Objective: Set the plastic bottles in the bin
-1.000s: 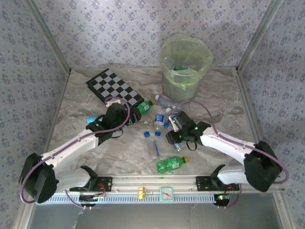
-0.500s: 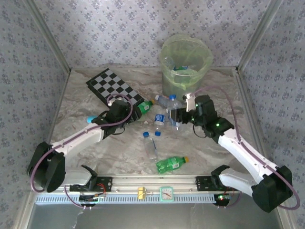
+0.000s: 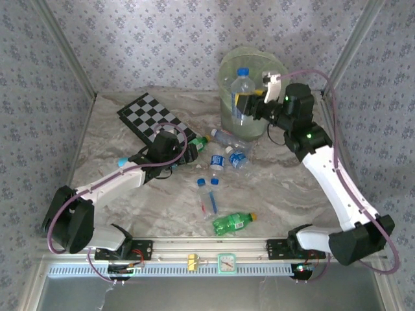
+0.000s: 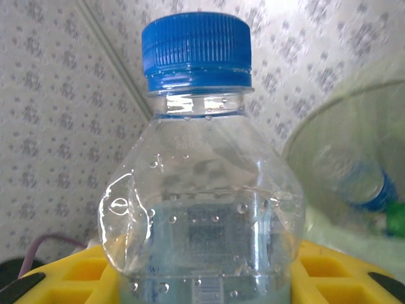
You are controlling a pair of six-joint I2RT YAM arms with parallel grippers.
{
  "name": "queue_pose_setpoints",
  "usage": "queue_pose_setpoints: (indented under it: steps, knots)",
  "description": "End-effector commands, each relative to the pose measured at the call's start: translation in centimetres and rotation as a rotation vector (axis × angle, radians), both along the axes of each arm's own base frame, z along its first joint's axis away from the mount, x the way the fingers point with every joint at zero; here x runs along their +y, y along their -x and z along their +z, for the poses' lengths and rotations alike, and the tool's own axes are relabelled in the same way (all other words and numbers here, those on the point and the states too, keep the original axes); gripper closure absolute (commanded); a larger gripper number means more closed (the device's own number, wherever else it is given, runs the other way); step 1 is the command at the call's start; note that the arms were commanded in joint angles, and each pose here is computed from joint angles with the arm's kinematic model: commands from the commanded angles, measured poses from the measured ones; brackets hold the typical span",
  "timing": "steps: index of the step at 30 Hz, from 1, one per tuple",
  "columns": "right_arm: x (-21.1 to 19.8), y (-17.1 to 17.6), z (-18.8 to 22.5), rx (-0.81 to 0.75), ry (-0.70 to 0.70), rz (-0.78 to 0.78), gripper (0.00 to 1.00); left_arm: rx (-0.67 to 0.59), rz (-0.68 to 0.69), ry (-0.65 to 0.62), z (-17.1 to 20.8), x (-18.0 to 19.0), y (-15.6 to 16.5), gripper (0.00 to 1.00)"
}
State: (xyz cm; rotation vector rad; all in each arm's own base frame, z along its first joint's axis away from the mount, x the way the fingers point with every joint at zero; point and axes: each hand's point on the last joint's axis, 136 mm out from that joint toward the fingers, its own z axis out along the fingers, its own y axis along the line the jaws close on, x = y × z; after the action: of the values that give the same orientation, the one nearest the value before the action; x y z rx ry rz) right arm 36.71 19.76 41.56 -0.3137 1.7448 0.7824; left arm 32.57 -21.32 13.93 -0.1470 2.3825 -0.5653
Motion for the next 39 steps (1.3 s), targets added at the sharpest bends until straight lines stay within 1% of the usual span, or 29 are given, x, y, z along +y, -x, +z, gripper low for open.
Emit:
queue_pose_setpoints:
  steps: [1, 5, 7, 12, 15, 17, 20, 25, 27, 31, 34, 37, 39]
  knots:
    - [-0.8, -2.3, 2.2, -0.059, 0.012, -0.037, 0.54, -0.065, -0.021, -0.038, 1.9, 0.8, -0.1, 0.00]
    - [-2.3, -5.8, 3.3, -0.074, 0.034, -0.107, 0.54, -0.089, -0.004, -0.048, 2.3, 1.8, 0.2, 0.00]
    - [-3.2, -7.8, 3.1, -0.066, 0.060, -0.160, 0.54, -0.093, 0.017, -0.051, 2.2, 2.6, 0.4, 0.00]
    - [-4.8, -12.8, 2.2, -0.039, 0.089, -0.234, 0.54, -0.097, 0.062, -0.054, 1.7, 4.4, 1.5, 0.00]
    - [-5.5, -15.7, 0.6, 0.000, 0.137, -0.291, 0.54, -0.098, 0.079, -0.062, 1.5, 5.4, 2.1, 0.00]
    - [-5.5, -17.3, -1.4, 0.055, 0.173, -0.301, 0.54, -0.101, 0.090, -0.069, 1.5, 6.0, 2.6, 0.00]
    - [-5.0, -18.8, -4.3, 0.128, 0.193, -0.291, 0.53, -0.112, 0.107, -0.069, 1.7, 6.8, 3.0, 0.00]
    - [-4.7, -20.1, -7.8, 0.195, 0.225, -0.309, 0.50, -0.126, 0.120, -0.052, 1.9, 7.3, 3.5, 0.00]
    - [-4.6, -20.3, -8.8, 0.220, 0.228, -0.309, 0.47, -0.128, 0.117, -0.046, 2.0, 7.2, 3.6, 0.00]
    - [-4.7, -20.6, -9.1, 0.232, 0.223, -0.313, 0.33, -0.117, 0.109, -0.038, 1.8, 7.1, 3.8, 0.00]
    - [-4.8, -20.5, -7.7, 0.213, 0.211, -0.315, 0.22, -0.110, 0.101, -0.026, 1.7, 6.8, 3.9, 0.00]
    - [-4.8, -19.9, -5.4, 0.179, 0.200, -0.312, 0.10, -0.117, 0.078, -0.031, 1.8, 6.5, 3.7, 0.00]
    - [-4.8, -19.2, -3.5, 0.146, 0.191, -0.306, 0.00, -0.126, 0.054, -0.053, 2.2, 6.3, 3.5, 0.00]
